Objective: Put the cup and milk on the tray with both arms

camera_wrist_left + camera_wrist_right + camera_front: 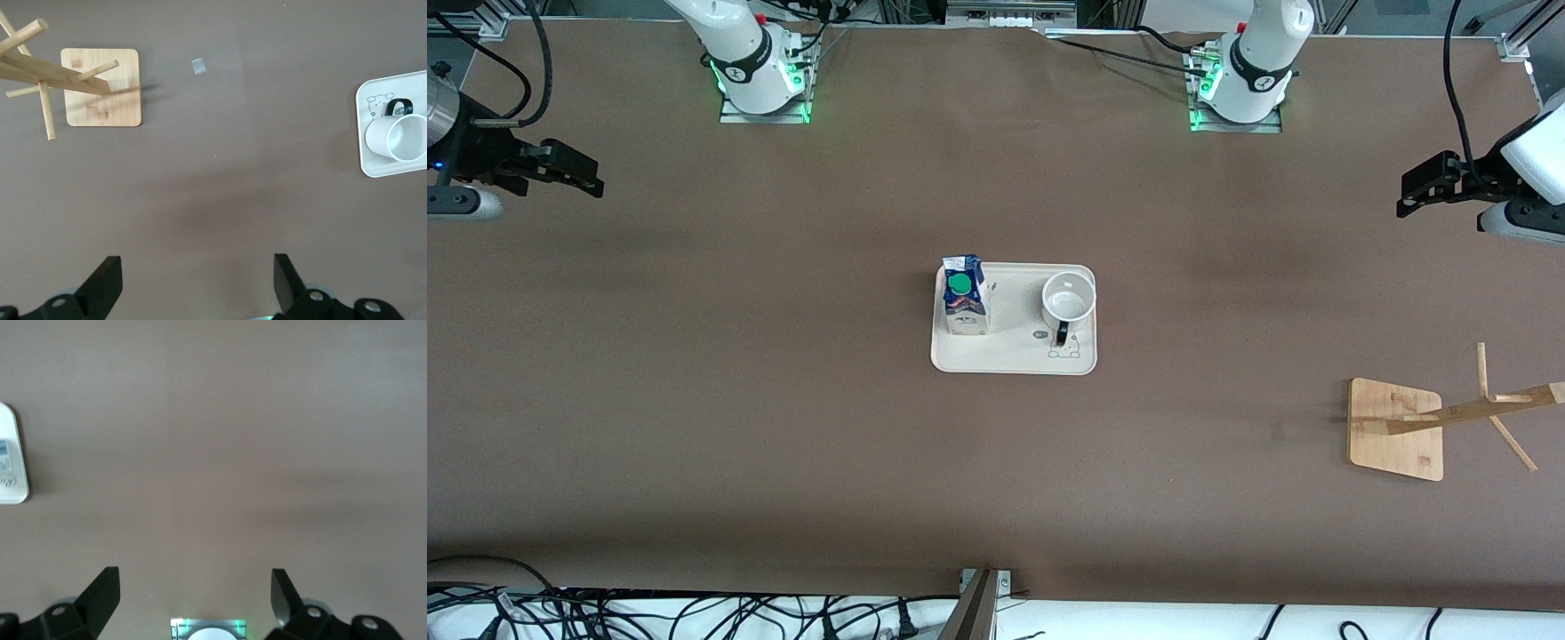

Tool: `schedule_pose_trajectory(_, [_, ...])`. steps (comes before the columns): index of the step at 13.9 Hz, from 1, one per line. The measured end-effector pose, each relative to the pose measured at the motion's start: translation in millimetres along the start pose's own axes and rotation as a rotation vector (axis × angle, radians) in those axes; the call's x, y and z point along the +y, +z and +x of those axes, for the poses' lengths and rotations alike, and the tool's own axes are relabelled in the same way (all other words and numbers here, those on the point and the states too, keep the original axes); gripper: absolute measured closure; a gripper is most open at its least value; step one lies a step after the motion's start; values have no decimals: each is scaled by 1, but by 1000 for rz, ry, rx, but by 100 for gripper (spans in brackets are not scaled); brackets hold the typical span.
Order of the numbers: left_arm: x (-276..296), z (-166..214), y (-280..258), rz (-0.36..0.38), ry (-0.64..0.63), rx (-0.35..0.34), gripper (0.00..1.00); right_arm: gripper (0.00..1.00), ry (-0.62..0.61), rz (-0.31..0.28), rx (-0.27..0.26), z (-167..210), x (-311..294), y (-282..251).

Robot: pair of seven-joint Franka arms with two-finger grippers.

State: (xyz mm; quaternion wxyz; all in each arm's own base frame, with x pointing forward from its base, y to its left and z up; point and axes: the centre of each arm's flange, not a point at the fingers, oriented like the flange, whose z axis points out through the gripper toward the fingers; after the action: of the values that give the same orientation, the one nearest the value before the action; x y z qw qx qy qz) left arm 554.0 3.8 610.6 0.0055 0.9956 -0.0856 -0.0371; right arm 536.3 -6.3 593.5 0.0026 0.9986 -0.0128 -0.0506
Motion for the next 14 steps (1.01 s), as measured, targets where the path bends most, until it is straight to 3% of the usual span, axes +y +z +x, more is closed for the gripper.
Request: schedule_pose_trajectory(14, [-11, -1, 1, -2, -18, -2, 0, 0, 6, 1, 21, 12, 3, 9])
